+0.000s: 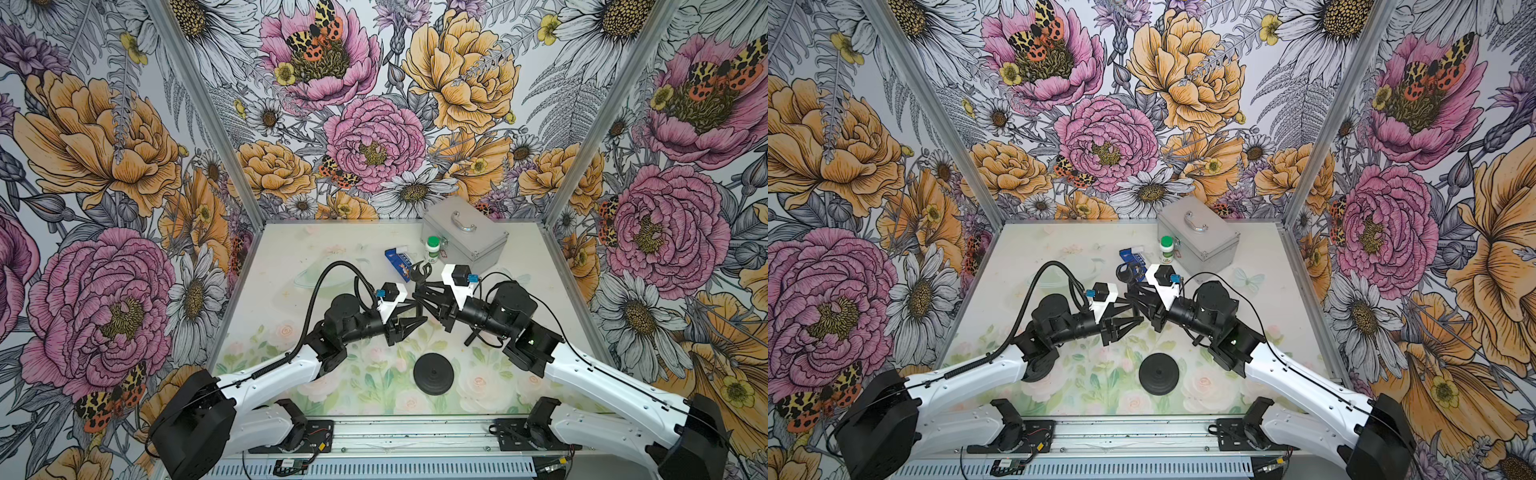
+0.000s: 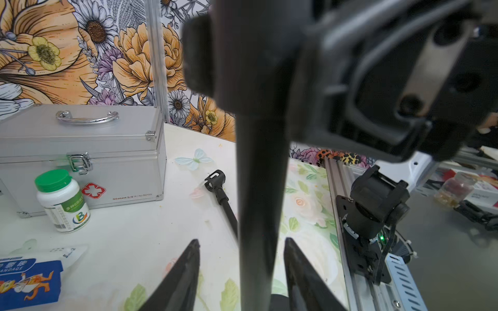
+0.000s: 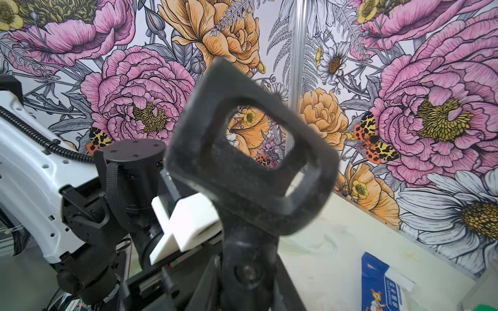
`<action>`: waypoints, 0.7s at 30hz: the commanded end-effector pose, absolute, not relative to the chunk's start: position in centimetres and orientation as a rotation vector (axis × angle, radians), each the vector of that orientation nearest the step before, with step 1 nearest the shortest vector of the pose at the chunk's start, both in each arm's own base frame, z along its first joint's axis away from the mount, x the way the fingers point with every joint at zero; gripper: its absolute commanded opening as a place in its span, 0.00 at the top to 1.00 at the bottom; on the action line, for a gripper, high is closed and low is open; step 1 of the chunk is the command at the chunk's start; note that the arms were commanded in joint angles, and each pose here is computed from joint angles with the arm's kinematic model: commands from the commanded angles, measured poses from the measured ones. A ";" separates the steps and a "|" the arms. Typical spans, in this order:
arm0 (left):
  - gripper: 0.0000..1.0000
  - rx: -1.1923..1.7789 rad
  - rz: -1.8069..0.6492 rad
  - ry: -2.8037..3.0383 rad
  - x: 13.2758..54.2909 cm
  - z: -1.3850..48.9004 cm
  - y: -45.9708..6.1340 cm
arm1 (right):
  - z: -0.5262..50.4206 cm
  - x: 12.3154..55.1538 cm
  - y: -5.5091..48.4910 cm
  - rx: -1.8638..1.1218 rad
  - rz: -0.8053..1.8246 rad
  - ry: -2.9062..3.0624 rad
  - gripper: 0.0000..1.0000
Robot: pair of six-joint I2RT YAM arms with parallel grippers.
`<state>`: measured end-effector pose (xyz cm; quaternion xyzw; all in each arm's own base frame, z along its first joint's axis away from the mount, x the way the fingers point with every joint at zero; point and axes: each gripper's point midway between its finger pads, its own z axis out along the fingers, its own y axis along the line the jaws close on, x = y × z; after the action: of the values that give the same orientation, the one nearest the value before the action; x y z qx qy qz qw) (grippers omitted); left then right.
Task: Assemble a microphone stand
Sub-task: Hold the microphone stand pole at the microphone stand base.
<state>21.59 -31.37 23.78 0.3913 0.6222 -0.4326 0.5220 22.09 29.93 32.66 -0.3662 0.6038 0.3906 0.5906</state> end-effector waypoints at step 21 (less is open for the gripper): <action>0.93 0.966 -1.006 1.459 22.3 22.0 -31.8 | 31.3 20.8 28.8 -0.866 0.903 1.459 0.53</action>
<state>21.54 -31.82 21.30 0.4152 0.6147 -0.4225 0.5209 21.69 28.72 30.30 -0.3599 0.6404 0.3738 0.5662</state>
